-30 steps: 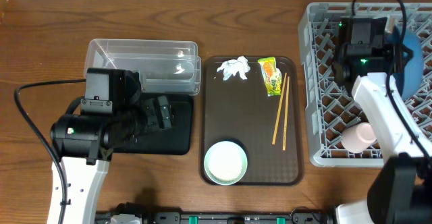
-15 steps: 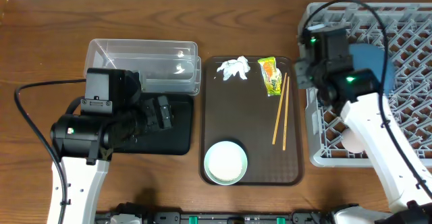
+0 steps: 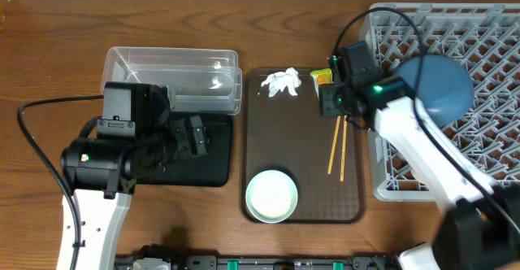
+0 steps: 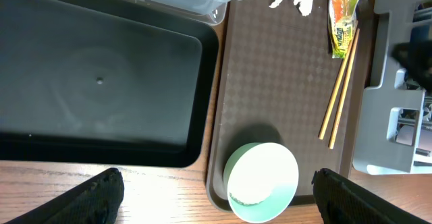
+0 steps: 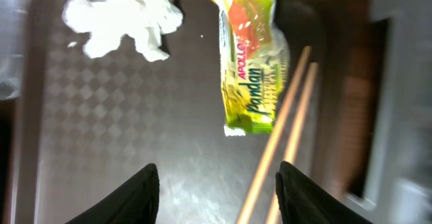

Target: Sort waste into correct bins and load items into the dishwasher rack

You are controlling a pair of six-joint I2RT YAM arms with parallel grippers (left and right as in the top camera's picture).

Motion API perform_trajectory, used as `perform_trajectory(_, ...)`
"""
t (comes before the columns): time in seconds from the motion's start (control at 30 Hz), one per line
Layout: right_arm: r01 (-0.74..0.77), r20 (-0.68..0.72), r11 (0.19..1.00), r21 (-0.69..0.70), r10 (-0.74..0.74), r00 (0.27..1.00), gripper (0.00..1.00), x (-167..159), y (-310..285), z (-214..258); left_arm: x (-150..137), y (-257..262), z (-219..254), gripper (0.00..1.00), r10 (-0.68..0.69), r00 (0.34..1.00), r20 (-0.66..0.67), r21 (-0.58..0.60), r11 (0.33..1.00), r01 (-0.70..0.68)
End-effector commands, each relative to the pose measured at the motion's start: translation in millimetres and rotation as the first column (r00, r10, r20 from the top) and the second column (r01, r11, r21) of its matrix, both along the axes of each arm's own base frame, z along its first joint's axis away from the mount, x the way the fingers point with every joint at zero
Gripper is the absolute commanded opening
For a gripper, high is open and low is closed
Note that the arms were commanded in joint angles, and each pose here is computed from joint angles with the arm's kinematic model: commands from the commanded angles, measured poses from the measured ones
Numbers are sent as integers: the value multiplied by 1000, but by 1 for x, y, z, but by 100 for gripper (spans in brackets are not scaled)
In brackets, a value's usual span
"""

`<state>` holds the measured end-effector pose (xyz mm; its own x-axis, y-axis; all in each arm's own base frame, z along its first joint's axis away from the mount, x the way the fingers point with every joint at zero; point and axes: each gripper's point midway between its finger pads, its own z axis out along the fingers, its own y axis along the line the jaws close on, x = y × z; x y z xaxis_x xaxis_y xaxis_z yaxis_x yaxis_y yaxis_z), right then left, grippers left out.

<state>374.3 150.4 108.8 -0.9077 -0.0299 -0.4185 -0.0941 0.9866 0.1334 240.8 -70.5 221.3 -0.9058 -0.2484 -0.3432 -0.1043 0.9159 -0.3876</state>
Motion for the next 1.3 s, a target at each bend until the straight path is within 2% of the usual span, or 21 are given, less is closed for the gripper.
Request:
perform_trajectory(0.0, 36, -59, 998, 41, -34, 998, 54, 6, 11, -27, 1, 0, 4, 91, -5, 1000, 14, 7, 1000, 5)
perform_trajectory(0.17, 49, -46, 999, 12, -48, 998, 56, 26, 13, -61, 1, 0, 4, 91, -5, 1000, 15, 7, 1000, 5)
perform_trajectory(0.27, 25, -28, 999, -26, -26, 999, 40, 35, 11, -77, 1, 0, 4, 92, -5, 1000, 15, 7, 1000, 5)
perform_trajectory(0.47, 49, -9, 988, -144, -51, 999, 27, 42, -7, -96, 1, 0, 4, 92, -5, 1000, 15, 7, 1000, 5)
perform_trajectory(0.5, 41, -11, 989, -142, -43, 999, 28, 42, -6, -96, 1, 0, 4, 92, -5, 1000, 15, 7, 1000, 5)
perform_trajectory(0.6, -15, -13, 992, -126, 13, 1000, 46, 41, 0, -92, 1, 0, 4, 92, -5, 1000, 15, 7, 1000, 5)
perform_trajectory(0.73, -128, 8, 991, -40, 129, 992, 52, 37, 20, -69, 1, 0, 4, 91, -5, 1000, 15, 7, 1000, 5)
perform_trajectory(0.87, -223, 22, 973, 59, 223, 975, 57, 18, 36, -32, 1, 0, 4, 91, -5, 1000, 15, 7, 1000, 5)
perform_trajectory(1.0, -70, -139, 996, 55, 77, 987, 54, -18, 16, -29, 1, 0, 4, 92, -5, 1000, 15, 7, 1000, 5)
perform_trajectory(1.1, 22, -277, 1000, 14, -17, 961, 47, -46, 3, -45, 1, 0, 4, 91, -5, 1000, 15, 7, 1000, 5)
perform_trajectory(1.27, 101, -353, 994, -36, -108, 929, 44, -65, -4, -75, 1, 0, 4, 92, -5, 1000, 15, 7, 1000, 5)
